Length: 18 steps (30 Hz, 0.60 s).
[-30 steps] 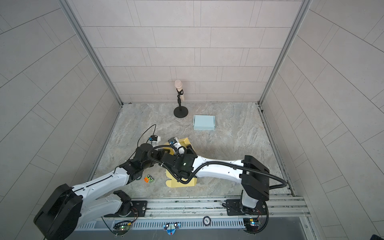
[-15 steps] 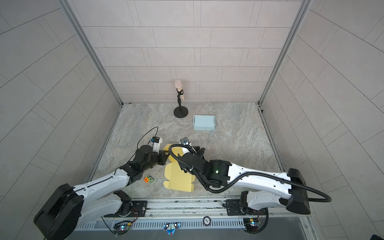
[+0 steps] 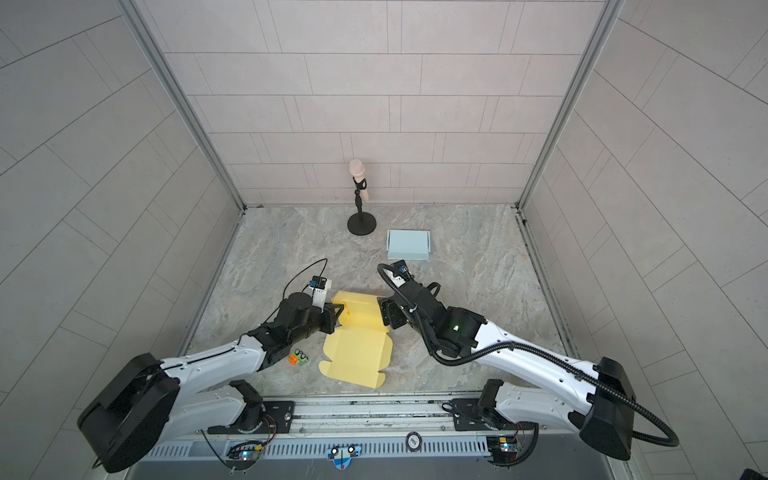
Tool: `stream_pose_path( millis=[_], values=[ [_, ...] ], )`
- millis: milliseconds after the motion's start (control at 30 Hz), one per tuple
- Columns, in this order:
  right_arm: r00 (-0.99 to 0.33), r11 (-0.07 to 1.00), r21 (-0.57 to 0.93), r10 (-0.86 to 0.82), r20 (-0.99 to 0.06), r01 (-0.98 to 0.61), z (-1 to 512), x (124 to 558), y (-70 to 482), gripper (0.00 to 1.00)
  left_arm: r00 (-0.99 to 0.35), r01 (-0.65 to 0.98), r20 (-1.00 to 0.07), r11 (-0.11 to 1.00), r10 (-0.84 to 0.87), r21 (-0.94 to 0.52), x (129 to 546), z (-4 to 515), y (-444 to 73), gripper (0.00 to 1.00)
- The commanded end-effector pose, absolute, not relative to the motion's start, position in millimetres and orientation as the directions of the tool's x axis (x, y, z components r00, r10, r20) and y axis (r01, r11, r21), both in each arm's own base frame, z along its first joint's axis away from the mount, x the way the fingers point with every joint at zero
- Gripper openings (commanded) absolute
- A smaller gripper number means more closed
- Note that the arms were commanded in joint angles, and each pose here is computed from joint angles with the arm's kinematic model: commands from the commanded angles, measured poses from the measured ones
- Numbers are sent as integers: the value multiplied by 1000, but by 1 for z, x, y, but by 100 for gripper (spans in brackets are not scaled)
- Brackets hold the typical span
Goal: Fold the paper box
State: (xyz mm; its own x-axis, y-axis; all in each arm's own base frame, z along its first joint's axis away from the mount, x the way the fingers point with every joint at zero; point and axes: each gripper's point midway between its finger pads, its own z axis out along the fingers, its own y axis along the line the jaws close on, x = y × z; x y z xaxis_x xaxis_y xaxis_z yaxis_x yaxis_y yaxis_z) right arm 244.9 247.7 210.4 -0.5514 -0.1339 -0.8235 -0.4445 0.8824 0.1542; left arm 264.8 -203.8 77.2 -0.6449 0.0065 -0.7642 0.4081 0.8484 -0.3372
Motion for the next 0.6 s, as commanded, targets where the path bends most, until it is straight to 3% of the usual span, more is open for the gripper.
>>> stream_pose_path(
  millis=[0,367,567],
  values=[
    [-559,853,208,-113,-821,-478,212,246,265,76,-597,420,-801,866,38,-272,274,78,-207,16],
    [-618,844,197,-187,-764,-499,172,270,298,75,-574,433,-809,886,128,-167,274,55,-214,16],
    [-652,836,201,-224,-724,-511,149,273,309,74,-572,420,-811,893,122,-162,273,48,-211,21]
  ],
)
